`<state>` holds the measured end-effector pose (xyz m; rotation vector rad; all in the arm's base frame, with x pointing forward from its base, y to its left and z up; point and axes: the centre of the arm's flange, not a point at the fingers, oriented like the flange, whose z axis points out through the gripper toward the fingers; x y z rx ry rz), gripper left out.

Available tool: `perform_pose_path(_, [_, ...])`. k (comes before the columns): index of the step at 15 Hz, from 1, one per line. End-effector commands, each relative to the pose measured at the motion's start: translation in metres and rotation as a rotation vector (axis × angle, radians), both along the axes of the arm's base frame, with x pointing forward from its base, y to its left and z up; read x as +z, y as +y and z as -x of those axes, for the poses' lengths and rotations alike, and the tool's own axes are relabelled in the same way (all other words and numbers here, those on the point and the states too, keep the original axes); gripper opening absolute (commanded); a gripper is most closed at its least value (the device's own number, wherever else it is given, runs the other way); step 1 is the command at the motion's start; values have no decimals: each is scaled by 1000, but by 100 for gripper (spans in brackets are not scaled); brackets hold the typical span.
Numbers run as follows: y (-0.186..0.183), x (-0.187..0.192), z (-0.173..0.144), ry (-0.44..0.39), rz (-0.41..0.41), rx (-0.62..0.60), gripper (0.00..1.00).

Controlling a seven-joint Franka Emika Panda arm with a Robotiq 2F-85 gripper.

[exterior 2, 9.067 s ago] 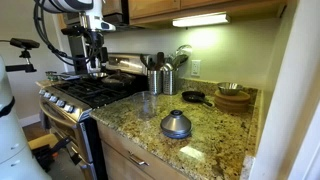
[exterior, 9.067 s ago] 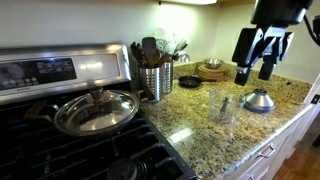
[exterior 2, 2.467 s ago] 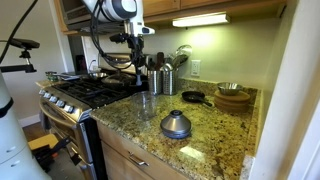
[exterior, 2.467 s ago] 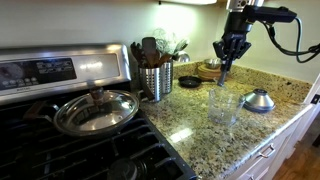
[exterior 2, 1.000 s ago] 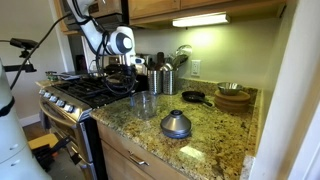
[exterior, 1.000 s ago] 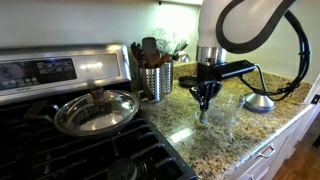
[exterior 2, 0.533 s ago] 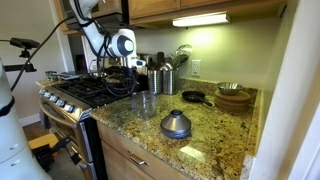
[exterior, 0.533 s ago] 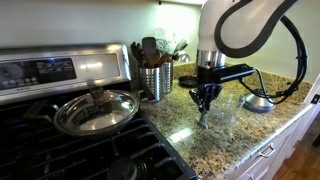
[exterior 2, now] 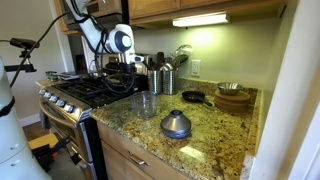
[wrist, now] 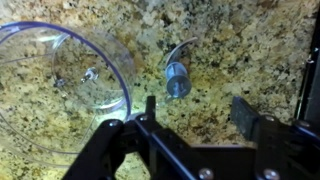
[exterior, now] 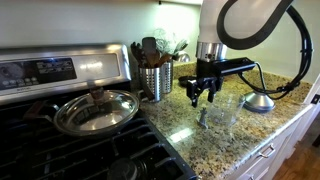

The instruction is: Take the blades out of the food processor chamber

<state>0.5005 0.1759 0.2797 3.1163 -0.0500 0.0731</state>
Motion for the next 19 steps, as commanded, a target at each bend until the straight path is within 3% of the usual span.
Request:
perform_pose_path(1, [-11,31,16,-35,-25,-22,100])
perform_pose_path(9, [-31,72,20,-89,-24,-78,100])
perform_pose_path(10, [-18,58,4,-91,-30,-53,100])
perform_pose_path(19, [-24,63,7,-95,-27,-62,100])
